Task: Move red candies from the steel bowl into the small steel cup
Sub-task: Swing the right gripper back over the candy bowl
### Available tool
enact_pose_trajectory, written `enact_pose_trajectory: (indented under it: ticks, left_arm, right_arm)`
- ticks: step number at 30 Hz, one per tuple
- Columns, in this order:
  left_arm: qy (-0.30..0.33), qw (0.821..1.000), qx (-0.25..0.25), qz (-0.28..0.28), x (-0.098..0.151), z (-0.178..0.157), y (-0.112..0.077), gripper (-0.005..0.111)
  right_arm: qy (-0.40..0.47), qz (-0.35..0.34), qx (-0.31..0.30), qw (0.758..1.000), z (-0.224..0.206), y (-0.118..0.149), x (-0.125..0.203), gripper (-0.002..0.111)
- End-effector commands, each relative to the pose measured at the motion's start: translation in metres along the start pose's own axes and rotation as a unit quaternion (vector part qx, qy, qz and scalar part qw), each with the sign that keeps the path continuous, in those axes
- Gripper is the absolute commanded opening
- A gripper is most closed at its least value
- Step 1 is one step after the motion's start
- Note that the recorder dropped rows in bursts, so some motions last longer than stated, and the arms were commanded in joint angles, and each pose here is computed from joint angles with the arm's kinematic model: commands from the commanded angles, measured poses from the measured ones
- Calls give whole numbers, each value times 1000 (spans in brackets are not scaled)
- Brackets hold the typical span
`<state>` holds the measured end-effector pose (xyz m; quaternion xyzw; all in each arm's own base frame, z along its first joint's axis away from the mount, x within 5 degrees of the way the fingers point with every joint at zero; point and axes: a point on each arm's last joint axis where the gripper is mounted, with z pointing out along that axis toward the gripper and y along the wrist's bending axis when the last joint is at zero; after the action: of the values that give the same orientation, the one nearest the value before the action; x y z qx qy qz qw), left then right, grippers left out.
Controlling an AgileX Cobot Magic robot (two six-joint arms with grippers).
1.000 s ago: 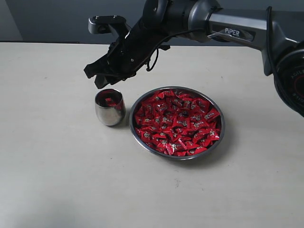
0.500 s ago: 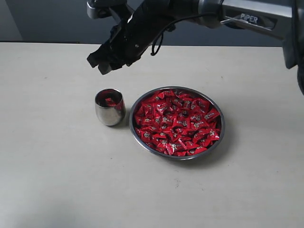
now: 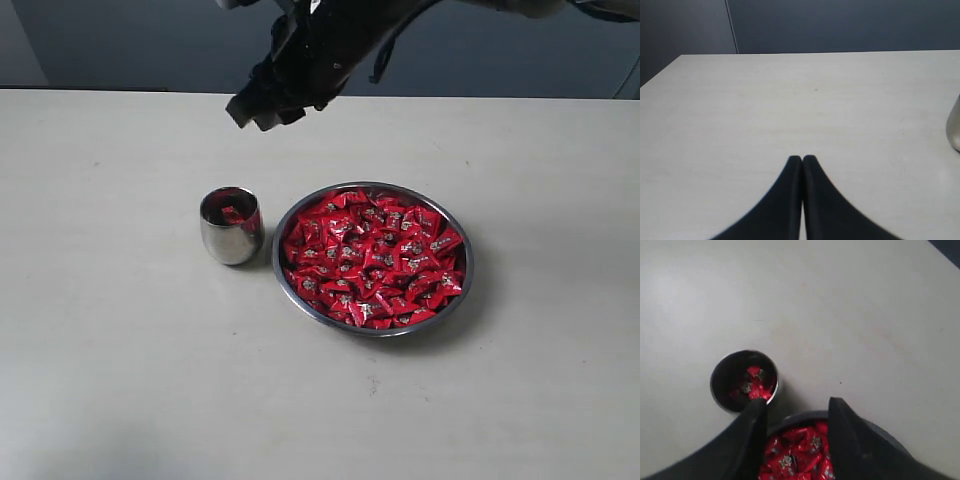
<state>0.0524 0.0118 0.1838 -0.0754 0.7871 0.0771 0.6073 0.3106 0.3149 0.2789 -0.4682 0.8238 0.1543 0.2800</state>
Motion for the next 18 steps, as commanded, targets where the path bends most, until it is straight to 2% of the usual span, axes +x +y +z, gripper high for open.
enact_pose_trajectory:
  ticks: [1, 8, 12, 18]
  left_arm:
    - [-5, 1000, 3, -3, 0, 0, 0, 0]
    - [-5, 1000, 3, -3, 0, 0, 0, 0]
    - [-5, 1000, 3, -3, 0, 0, 0, 0]
    - [-5, 1000, 3, -3, 0, 0, 0, 0]
  right_arm:
    - [0, -13, 26, 1000, -18, 0, 15, 40]
    - [-17, -22, 83, 996, -53, 1, 46, 40]
    - [-36, 22, 113, 993, -75, -14, 69, 40]
    - [-16, 87, 148, 985, -93, -42, 110, 40]
